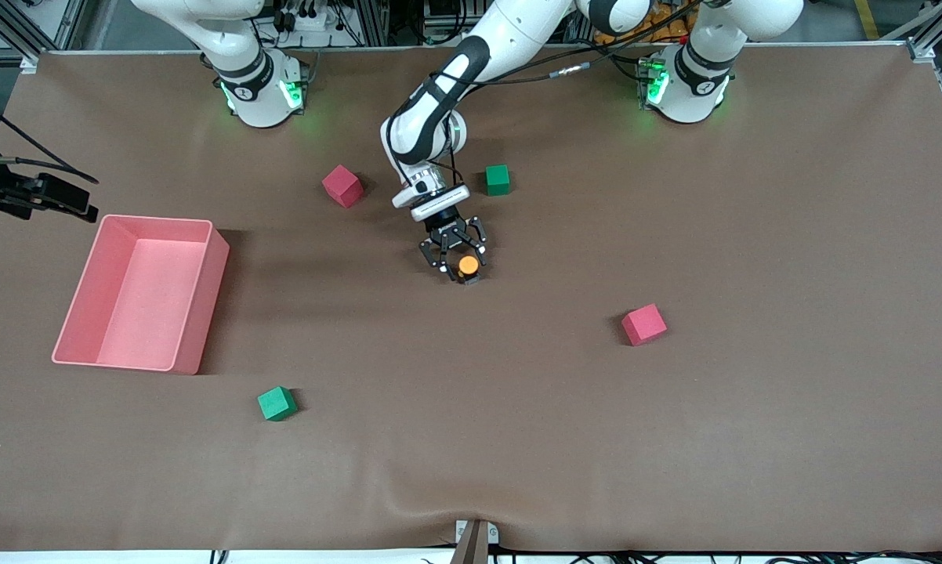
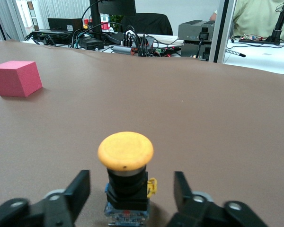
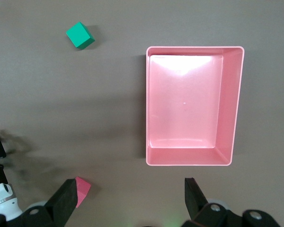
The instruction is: Place and upright button with both arms
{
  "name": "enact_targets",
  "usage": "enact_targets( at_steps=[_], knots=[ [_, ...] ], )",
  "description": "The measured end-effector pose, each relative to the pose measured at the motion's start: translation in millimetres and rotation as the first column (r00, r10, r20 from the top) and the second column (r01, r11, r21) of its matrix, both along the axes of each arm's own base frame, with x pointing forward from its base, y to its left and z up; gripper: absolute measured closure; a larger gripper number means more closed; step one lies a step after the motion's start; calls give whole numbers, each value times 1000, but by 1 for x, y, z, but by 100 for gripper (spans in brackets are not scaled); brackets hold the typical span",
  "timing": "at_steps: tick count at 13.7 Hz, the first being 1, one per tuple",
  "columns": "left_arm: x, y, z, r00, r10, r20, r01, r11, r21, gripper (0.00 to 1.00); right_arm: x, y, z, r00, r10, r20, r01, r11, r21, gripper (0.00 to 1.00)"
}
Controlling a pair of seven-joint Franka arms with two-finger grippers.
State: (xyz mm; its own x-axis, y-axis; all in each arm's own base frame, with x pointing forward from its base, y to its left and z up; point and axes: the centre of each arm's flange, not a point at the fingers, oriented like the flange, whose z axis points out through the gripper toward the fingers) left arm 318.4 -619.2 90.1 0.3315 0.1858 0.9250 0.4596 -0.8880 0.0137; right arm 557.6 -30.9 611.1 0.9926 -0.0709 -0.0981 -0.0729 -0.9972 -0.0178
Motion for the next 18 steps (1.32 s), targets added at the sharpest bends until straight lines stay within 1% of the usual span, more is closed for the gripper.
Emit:
enact_targets(
  at_steps=[1, 2, 4, 6, 8, 10, 12, 14, 16, 18],
  knots=[
    [0, -1, 1, 1000, -1, 1, 1, 1000, -3, 3, 0, -3, 3, 1000, -4, 5, 4, 1000, -1, 0],
    [-1, -3, 3, 1000, -3, 2, 3, 1000, -7, 0, -1, -5, 9, 1000, -10, 9, 10, 1000, -2, 0],
    [-5, -7, 5, 1000, -10, 4, 10, 1000, -13, 0, -2, -9, 16, 1000, -17, 20, 17, 1000, -2, 0],
    [-16, -14, 7, 1000, -24, 4, 24, 1000, -15, 0, 0, -13, 19, 999, -23, 41, 23, 1000, -3, 0],
    [-36, -20, 13, 1000, -14, 7, 14, 1000, -5, 0, 1, -18, 20, 998, -33, 51, 33, 999, -4, 0],
    [-56, -31, 29, 1000, -18, -6, 18, 1000, -13, 0, 2, -21, 21, 997, -38, 66, 38, 999, -5, 0],
    [-68, -40, 52, 997, -22, -76, 22, 1000, -2, 0, 2, -21, 21, 997, -38, 68, 38, 999, -5, 0],
    [-68, -46, 86, 989, -17, -144, 19, 1000, 13, 0, 2, -23, 22, 997, -41, 66, 42, 999, -5, 0],
    [-57, -50, 138, 975, -20, -222, 24, 1000, 14, 0, -1, -25, 26, 997, -46, 60, 46, 999, -4, 0],
    [-32, -44, 198, 959, -28, -282, 33, 999, 12, 0, -4, -23, 32, 997, -42, 64, 42, 999, -4, 0]
  ],
)
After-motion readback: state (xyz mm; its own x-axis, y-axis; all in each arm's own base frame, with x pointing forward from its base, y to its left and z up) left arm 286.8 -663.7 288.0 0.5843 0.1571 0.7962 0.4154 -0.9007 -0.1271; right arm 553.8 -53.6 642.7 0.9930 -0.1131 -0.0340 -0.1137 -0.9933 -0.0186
